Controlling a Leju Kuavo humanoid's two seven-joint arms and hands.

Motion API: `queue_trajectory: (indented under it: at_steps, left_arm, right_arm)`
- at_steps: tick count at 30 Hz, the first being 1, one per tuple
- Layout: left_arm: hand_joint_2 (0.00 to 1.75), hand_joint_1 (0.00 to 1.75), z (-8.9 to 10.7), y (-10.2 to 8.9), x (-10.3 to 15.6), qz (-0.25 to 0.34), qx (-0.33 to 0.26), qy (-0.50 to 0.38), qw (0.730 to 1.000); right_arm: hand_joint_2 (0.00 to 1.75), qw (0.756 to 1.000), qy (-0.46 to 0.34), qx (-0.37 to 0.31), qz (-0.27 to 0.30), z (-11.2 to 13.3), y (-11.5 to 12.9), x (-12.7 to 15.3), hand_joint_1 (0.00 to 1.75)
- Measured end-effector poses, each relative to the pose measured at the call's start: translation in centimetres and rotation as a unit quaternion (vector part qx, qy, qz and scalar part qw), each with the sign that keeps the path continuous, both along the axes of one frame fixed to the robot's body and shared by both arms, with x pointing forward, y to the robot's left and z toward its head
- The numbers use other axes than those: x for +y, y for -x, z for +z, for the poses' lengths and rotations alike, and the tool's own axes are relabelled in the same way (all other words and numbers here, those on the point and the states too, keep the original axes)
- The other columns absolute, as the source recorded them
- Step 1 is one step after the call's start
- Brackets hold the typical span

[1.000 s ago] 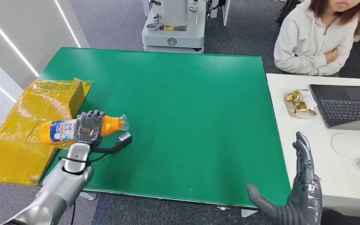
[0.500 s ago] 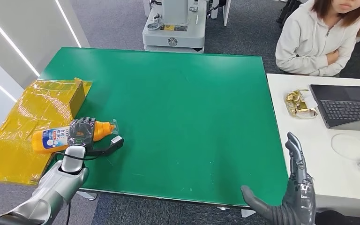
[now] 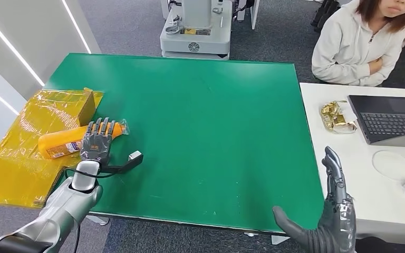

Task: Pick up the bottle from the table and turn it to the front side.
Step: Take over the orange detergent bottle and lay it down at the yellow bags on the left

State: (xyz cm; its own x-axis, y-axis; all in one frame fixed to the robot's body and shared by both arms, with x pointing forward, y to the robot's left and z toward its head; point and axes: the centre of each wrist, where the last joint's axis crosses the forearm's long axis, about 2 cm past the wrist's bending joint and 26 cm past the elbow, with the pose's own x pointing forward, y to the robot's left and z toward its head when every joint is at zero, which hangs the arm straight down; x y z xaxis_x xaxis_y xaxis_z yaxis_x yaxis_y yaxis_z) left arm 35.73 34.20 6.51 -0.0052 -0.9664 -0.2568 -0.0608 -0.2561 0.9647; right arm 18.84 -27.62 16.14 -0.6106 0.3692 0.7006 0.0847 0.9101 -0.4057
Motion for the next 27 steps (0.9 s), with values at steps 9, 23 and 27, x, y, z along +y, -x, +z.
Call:
queue_trajectory:
  at_steps: [9,23,27]
  left_arm:
    - [1.75,0.0,0.8,2.8,-6.0,-0.137,-0.13,0.315,0.93]
    - [1.75,0.0,7.6,7.5,-15.1,-0.302,-0.155,0.736,0.586]
    - [1.75,0.0,7.7,8.7,-16.6,-0.344,-0.133,0.747,0.554]
  right_arm:
    - [1.75,1.0,-0.021,0.015,0.0,-0.8,-0.5,-1.0,0.0]
    - [1.75,0.99,-0.138,0.016,-0.014,-2.8,-1.1,-0.3,0.0]
    - [1.75,0.982,-0.181,0.041,-0.023,-4.0,-0.5,0.2,0.0]
